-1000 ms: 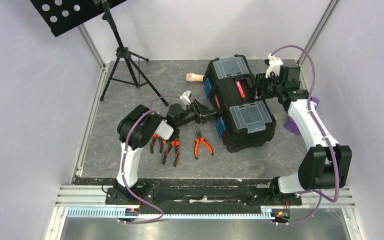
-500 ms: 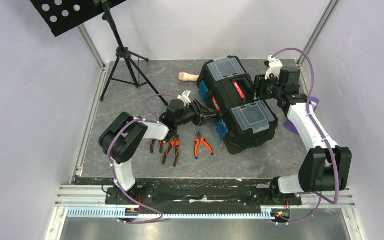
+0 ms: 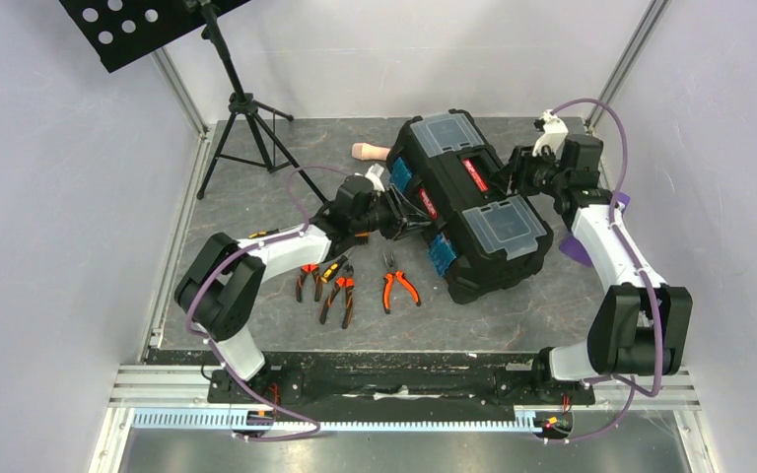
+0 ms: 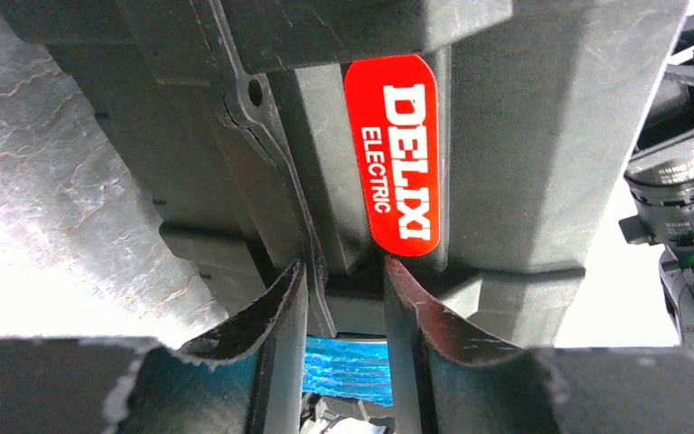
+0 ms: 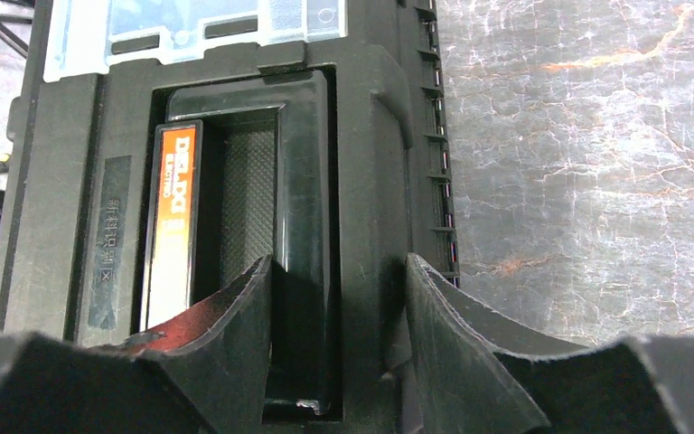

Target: Pack the tool kit

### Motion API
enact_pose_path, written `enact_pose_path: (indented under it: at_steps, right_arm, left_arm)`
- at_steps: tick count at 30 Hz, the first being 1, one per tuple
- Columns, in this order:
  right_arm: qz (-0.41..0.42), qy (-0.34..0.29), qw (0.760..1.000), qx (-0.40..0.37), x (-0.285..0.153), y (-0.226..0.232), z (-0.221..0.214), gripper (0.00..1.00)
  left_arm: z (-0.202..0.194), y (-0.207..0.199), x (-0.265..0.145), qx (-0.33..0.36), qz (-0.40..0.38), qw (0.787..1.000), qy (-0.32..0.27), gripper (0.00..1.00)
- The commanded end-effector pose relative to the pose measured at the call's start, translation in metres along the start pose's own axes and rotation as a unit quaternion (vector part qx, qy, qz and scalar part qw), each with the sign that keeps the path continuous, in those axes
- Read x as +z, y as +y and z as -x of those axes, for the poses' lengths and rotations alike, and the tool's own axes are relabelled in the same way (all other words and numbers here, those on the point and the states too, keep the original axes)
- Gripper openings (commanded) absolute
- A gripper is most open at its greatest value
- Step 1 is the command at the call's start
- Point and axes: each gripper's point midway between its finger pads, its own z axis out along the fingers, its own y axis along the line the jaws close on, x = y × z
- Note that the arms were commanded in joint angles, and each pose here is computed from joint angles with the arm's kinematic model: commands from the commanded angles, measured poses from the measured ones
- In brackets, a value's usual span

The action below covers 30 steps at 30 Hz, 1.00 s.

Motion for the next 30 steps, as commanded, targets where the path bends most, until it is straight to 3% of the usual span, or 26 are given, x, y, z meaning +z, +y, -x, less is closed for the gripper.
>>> enact_pose_path:
  at_steps: [1,8,9,14,18,25,30]
  right_arm:
    - [-0.014,0.229,0.961,0.155,-0.013,-0.01,-0.146,0.3]
    - [-0.024,0.25,0.953,0.173,-0.007,-0.025,-0.159,0.27]
    - [-0.02,0.253,0.952,0.173,-0.006,-0.025,-0.161,0.27]
    - [-0.007,0.266,0.946,0.185,-0.003,-0.03,-0.172,0.27]
    - [-0.015,0.27,0.944,0.19,-0.004,-0.038,-0.178,0.27]
    - [-0.051,0.291,0.931,0.213,-0.007,-0.061,-0.2,0.27]
    - [-0.054,0.293,0.931,0.21,-0.004,-0.066,-0.199,0.27]
  left_arm:
    - [0.017,-0.176,-0.057,0.132,-0.223,0.965,-0.043,0.02]
    - [0.022,-0.18,-0.049,0.148,-0.208,0.966,-0.044,0.05]
    - [0.022,-0.177,-0.048,0.151,-0.201,0.967,-0.044,0.1]
    - [0.047,-0.156,-0.057,0.151,-0.159,0.972,-0.08,0.6]
    - [0.075,-0.101,-0.059,0.112,-0.102,0.982,-0.113,0.78]
    - [0.069,-0.041,-0.045,0.075,-0.062,0.99,-0.098,0.84]
    - [0.072,-0.02,-0.028,0.057,-0.064,0.992,-0.093,0.85]
